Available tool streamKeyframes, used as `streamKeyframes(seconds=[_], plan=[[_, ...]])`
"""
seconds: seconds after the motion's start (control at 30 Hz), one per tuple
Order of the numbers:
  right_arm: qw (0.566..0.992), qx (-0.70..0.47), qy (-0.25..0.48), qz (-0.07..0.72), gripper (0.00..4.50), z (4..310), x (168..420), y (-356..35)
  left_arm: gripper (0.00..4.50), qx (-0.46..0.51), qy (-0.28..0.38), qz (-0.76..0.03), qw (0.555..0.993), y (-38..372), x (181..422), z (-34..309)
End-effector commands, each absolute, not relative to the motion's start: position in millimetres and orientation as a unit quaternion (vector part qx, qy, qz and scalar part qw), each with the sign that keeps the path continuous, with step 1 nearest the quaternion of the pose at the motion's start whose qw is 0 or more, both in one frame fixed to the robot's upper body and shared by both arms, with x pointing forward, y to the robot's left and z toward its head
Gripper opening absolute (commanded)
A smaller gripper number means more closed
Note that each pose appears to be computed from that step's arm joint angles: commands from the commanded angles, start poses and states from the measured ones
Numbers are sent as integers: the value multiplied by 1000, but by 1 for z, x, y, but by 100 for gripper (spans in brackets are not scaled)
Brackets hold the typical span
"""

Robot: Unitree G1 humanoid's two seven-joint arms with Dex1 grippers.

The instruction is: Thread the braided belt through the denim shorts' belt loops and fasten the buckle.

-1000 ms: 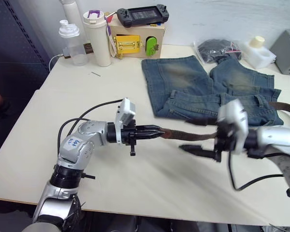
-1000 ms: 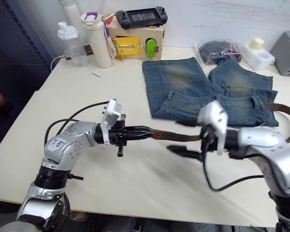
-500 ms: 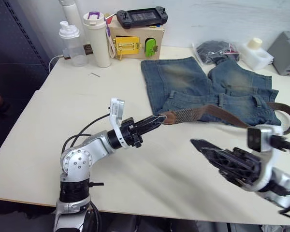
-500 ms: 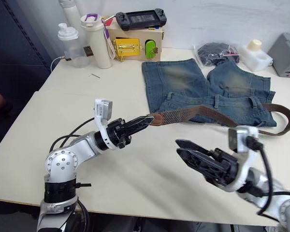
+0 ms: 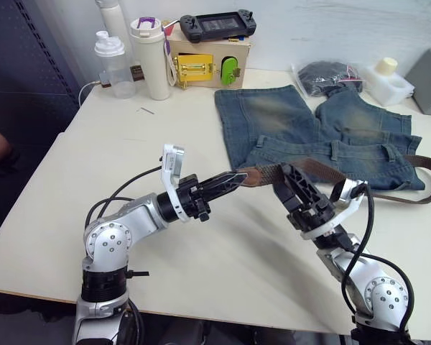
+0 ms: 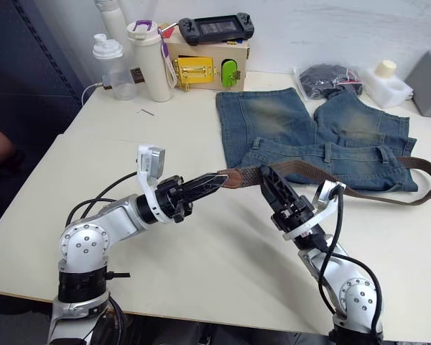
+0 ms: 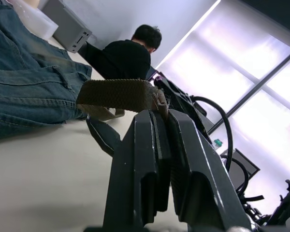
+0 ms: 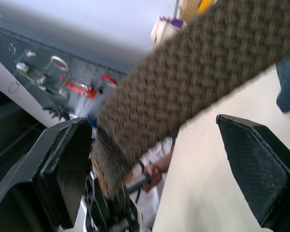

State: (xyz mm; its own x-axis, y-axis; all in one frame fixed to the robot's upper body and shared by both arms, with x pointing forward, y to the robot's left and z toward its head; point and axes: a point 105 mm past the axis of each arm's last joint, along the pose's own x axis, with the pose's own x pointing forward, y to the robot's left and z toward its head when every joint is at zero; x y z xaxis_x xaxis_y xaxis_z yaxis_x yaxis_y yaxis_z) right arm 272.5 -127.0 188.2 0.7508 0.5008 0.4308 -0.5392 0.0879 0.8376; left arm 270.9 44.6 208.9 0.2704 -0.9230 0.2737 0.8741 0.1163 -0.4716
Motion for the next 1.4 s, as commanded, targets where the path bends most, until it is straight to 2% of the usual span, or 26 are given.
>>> streamKeyframes(seconds=[0.03,0.13,0.37,0.53,0.67,0.77,0.8,0.87,0.93,1.0,1.17,1.4], plan=[[732,576,-38,362,444,199,268,-130,0,-279,21,-615,737,44,267,220],[734,570,-27,368,361,197,266,-123,0,-277,22,-615,738,44,267,220],[720,589,-50,363,3,203,268,-127,0,-269,29,-613,743,44,268,216],[709,595,-66,373,3,210,264,-128,0,-257,37,-614,746,44,267,212],[709,598,-91,363,0,215,265,-139,167,-222,49,-619,752,43,267,204],[712,608,-131,327,0,218,268,-165,297,-150,35,-593,790,45,286,197],[713,611,-145,313,0,219,268,-175,347,-120,25,-591,797,47,292,196],[723,608,-178,276,0,220,263,-205,442,29,-17,-571,820,46,317,188],[723,607,-204,259,0,223,256,-224,442,167,-55,-562,808,39,335,180],[717,611,-227,248,0,227,248,-238,442,256,-92,-548,791,28,353,176],[707,609,-266,244,0,237,230,-254,442,339,-133,-546,754,-13,381,166],[707,602,-274,248,0,243,221,-249,442,437,-105,-505,737,-39,404,137]])
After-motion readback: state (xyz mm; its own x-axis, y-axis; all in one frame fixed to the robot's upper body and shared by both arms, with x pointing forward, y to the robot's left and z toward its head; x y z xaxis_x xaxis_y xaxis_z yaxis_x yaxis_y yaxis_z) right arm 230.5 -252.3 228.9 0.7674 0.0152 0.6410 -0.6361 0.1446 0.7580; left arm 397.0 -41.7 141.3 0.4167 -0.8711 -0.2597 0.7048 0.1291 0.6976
